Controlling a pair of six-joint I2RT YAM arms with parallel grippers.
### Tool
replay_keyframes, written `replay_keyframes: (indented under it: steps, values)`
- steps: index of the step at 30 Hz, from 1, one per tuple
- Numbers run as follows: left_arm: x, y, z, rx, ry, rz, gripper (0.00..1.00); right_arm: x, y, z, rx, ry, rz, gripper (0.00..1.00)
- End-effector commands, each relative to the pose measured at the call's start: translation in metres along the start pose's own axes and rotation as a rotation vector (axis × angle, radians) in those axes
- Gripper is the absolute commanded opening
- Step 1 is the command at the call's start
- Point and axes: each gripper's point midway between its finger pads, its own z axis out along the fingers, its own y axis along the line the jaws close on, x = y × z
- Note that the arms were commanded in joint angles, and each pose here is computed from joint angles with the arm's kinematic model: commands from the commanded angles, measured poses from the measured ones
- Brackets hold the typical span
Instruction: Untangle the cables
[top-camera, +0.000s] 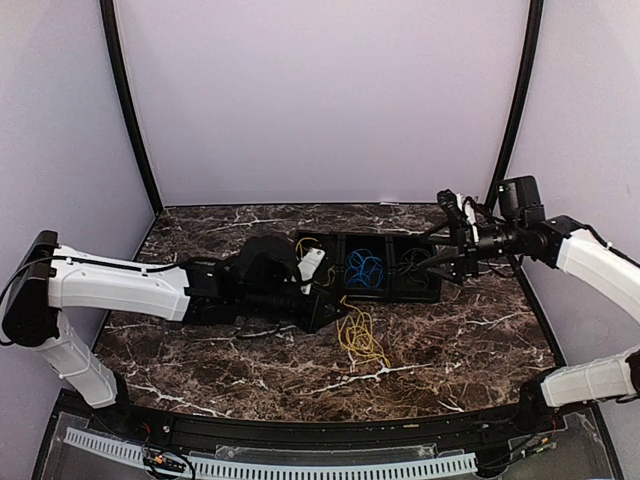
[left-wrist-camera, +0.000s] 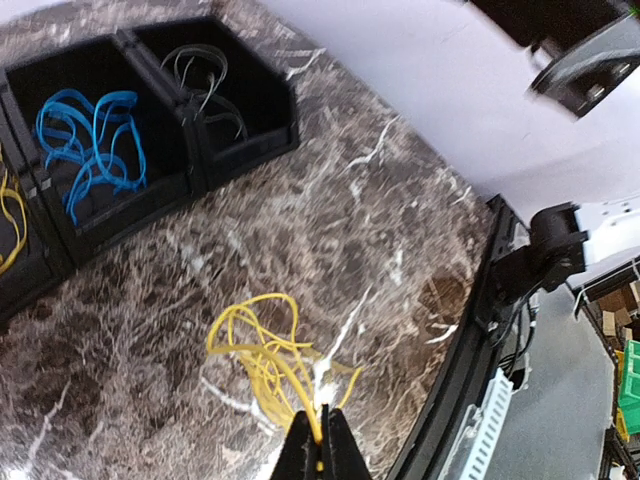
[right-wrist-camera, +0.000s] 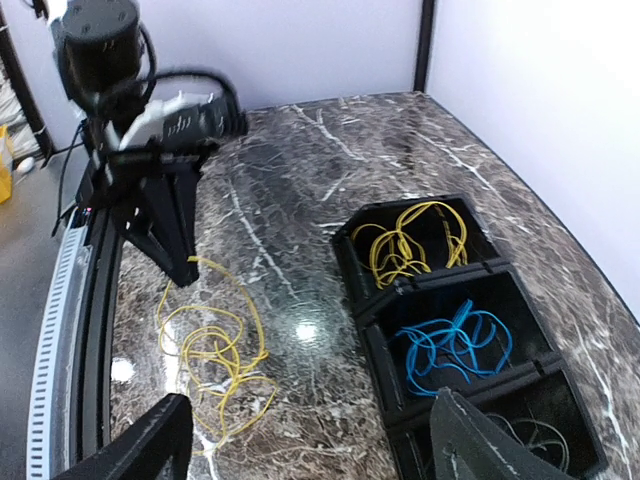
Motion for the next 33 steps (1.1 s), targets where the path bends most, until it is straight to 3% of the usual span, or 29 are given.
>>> replay_keyframes:
  steps: [1,4,14,16,20,23,26,33]
  values:
    - [-0.041,-0.037,-0.036,0.115,-0.155,0.128,0.00,0.004,0.015,0.037,-0.094,0.047,0.039,0.78]
    - [-0.053,-0.048,-0.049,0.147,-0.196,0.157,0.00,0.000,0.025,0.062,-0.170,0.055,0.046,0.74]
    - [-0.080,-0.069,-0.075,0.177,-0.300,0.192,0.00,-0.016,0.065,0.128,-0.361,0.068,0.050,0.77]
    - [-0.085,-0.074,-0.079,0.184,-0.315,0.196,0.00,-0.017,0.067,0.137,-0.402,0.061,0.097,0.69]
    - [-0.095,-0.080,-0.093,0.177,-0.364,0.202,0.00,-0.005,0.064,0.155,-0.457,0.096,0.197,0.33]
    - [-0.110,-0.085,-0.115,0.160,-0.438,0.207,0.00,0.018,0.068,0.162,-0.492,0.127,0.256,0.28]
    - [-0.134,-0.091,-0.146,0.121,-0.538,0.229,0.00,0.040,0.071,0.165,-0.494,0.162,0.282,0.16]
    - [-0.190,-0.115,-0.244,0.078,-0.749,0.296,0.00,0.065,0.069,0.165,-0.440,0.227,0.276,0.12]
